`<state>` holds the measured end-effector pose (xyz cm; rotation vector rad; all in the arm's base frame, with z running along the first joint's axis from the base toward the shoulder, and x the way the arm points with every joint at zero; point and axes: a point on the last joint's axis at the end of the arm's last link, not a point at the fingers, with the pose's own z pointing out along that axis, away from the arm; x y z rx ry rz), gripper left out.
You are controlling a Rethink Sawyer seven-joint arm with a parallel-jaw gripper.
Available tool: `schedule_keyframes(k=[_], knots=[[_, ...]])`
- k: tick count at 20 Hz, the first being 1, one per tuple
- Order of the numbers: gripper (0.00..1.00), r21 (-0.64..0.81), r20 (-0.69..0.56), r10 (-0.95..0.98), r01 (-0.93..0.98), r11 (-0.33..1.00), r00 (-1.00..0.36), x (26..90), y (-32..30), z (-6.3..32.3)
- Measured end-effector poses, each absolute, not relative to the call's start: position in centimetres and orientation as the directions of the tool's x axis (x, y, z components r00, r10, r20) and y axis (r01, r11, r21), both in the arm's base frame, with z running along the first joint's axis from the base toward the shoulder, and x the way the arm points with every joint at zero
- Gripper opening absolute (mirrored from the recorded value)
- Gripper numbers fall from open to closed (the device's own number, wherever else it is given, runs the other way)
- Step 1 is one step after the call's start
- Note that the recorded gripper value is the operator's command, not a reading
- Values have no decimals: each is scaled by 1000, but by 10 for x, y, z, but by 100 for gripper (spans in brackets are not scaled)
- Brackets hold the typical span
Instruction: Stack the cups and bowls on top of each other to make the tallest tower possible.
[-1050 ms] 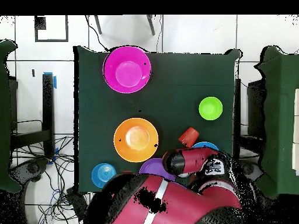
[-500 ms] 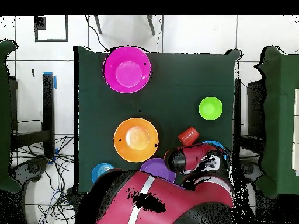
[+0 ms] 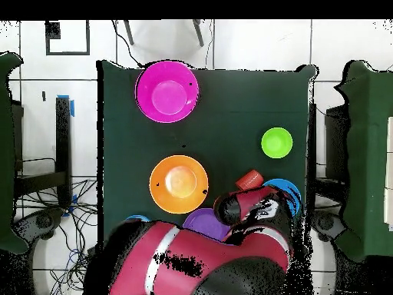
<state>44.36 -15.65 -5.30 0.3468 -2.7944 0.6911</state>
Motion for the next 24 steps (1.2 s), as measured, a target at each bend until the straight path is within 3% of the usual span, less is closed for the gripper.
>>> schedule_keyframes(k=[10,17,24], knots=[[0,-526,250,-264,-360,770,-931,485,-132,-13],[0,-545,164,-160,-224,808,-973,513,-162,37],[0,-525,158,-8,-91,846,-987,522,-197,82]])
